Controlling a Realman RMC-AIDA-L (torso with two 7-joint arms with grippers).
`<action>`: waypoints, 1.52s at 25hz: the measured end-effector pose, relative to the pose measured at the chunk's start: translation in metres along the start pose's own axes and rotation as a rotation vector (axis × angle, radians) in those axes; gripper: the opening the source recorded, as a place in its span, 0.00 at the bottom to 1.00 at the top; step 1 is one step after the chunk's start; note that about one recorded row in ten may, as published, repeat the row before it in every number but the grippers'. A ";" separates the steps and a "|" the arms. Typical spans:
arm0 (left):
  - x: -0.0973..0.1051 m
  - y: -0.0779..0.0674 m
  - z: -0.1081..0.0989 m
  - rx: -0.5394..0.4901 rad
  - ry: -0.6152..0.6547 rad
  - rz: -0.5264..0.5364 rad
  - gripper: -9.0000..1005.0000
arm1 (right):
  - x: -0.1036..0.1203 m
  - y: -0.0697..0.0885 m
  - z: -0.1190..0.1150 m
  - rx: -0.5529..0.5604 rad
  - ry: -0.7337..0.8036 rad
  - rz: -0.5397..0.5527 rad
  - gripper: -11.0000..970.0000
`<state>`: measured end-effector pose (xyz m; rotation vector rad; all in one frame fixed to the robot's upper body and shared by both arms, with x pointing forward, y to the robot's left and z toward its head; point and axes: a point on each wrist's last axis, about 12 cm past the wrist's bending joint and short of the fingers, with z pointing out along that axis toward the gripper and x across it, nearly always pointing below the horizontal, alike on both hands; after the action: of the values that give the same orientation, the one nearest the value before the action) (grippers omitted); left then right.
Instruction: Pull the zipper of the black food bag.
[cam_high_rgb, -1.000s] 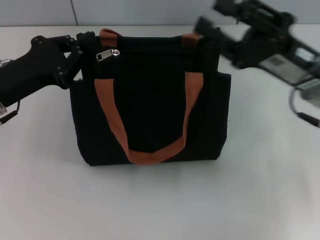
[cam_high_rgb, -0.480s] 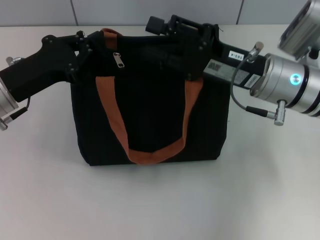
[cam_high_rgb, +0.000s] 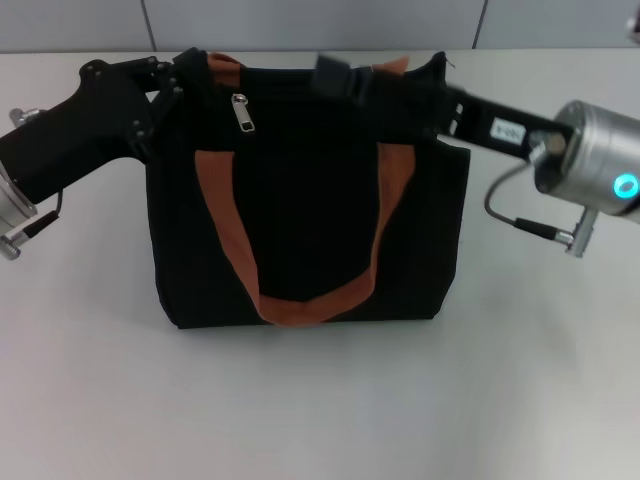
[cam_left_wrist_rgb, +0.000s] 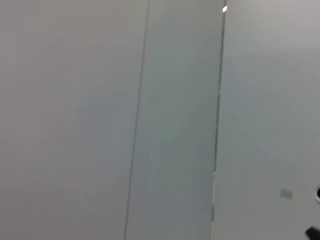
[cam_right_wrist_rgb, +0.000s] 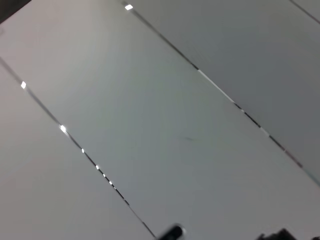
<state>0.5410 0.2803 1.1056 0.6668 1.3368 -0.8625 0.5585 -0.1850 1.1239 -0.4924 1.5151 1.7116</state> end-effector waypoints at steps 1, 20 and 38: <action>0.000 -0.002 0.001 0.013 -0.017 0.009 0.03 | 0.002 0.000 -0.003 0.005 0.001 -0.048 0.68; 0.003 -0.014 0.033 0.111 -0.086 -0.031 0.03 | 0.006 0.007 -0.022 0.043 0.140 -0.093 0.68; 0.003 -0.017 0.037 0.133 -0.088 -0.040 0.03 | -0.005 0.000 -0.012 0.103 0.132 -0.037 0.68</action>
<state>0.5471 0.2399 1.1083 0.6995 1.2243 -1.0086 0.5592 -0.1981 1.1244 -0.5857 1.6687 1.5902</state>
